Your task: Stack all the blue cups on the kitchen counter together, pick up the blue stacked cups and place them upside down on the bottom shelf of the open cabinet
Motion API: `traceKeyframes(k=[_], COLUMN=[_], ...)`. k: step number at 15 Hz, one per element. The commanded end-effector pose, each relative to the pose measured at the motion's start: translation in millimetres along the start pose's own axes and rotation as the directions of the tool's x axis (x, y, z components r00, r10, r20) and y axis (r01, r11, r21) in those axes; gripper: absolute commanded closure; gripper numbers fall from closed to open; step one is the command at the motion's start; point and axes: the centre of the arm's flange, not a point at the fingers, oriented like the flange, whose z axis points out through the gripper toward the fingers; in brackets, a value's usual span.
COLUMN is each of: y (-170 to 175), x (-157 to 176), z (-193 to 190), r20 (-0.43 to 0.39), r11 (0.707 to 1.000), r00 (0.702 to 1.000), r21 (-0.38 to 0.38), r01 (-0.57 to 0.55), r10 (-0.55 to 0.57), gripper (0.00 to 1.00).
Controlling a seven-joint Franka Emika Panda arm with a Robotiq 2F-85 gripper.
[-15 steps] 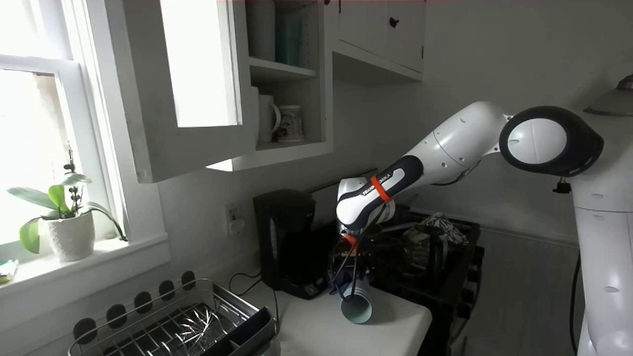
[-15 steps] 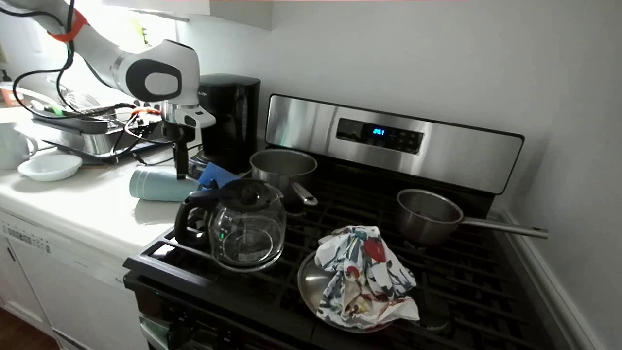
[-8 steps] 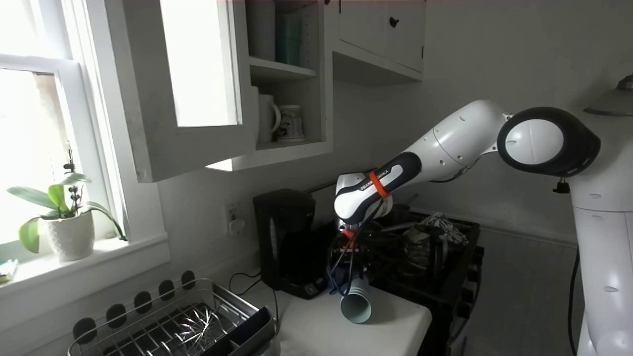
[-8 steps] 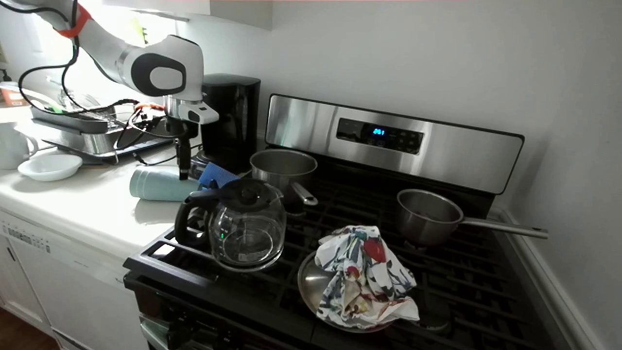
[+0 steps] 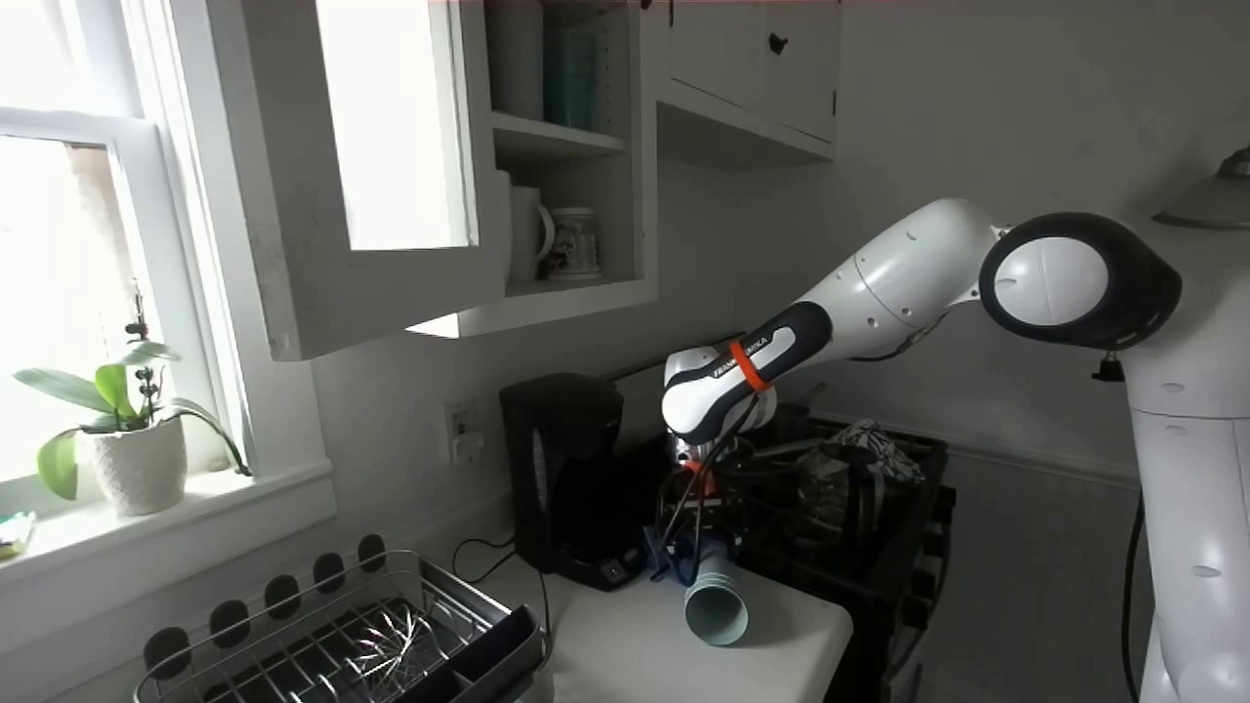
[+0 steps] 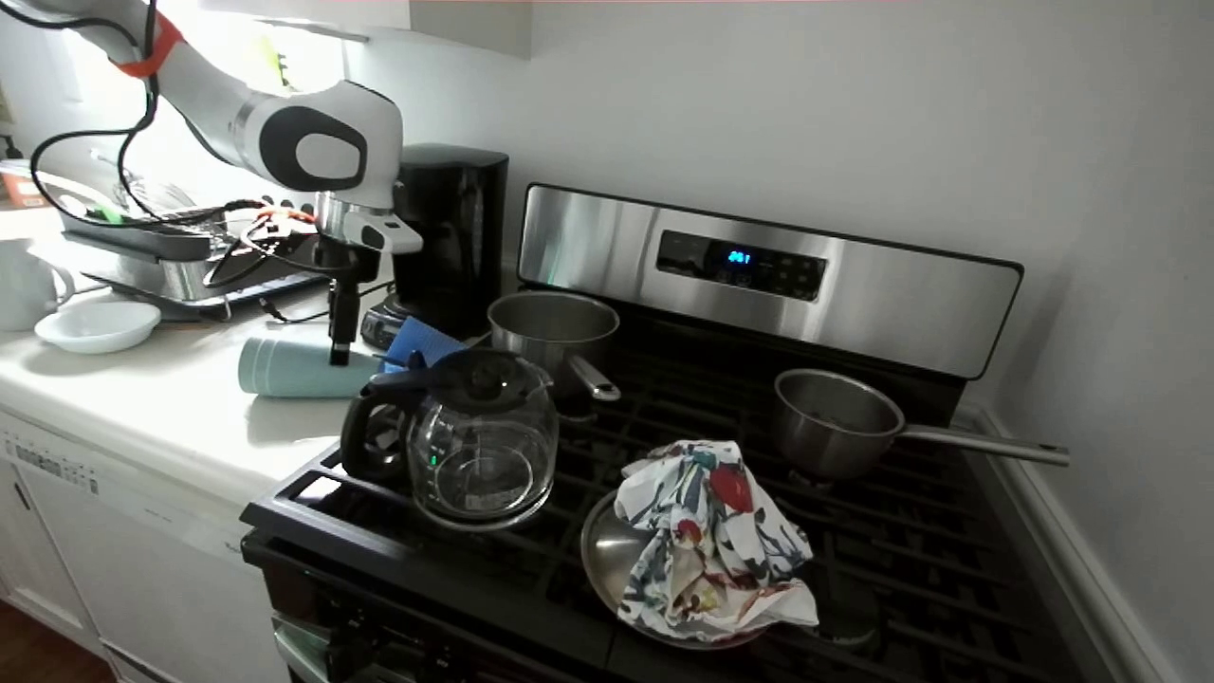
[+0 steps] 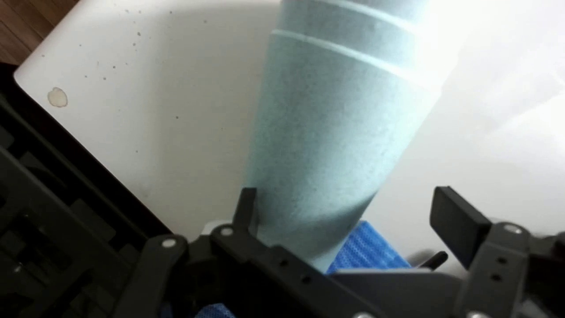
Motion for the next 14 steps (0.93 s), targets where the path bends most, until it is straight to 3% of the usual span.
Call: traceKeyframes(k=[1, 6, 7, 8, 12, 14], y=[-4, -8, -9, -9, -15, -18], x=[2, -2, -2, -3, -7, -12], z=[8, 40, 44, 43, 22, 6], r20=[0.022, 0.064, 0.067, 0.064, -0.013, -0.066], r11=[0.998, 0.994, 0.995, 0.996, 1.0, 0.999], r00=[0.999, 0.997, 0.997, 0.997, 1.0, 0.997], r21=[-0.051, -0.1, -0.098, -0.081, -0.026, 0.009], r01=[-0.025, -0.041, -0.037, -0.029, 0.016, 0.047], r10=[0.027, 0.048, 0.043, 0.034, -0.016, -0.046], gripper=[0.0, 0.0, 0.05, 0.26, 0.4, 0.4])
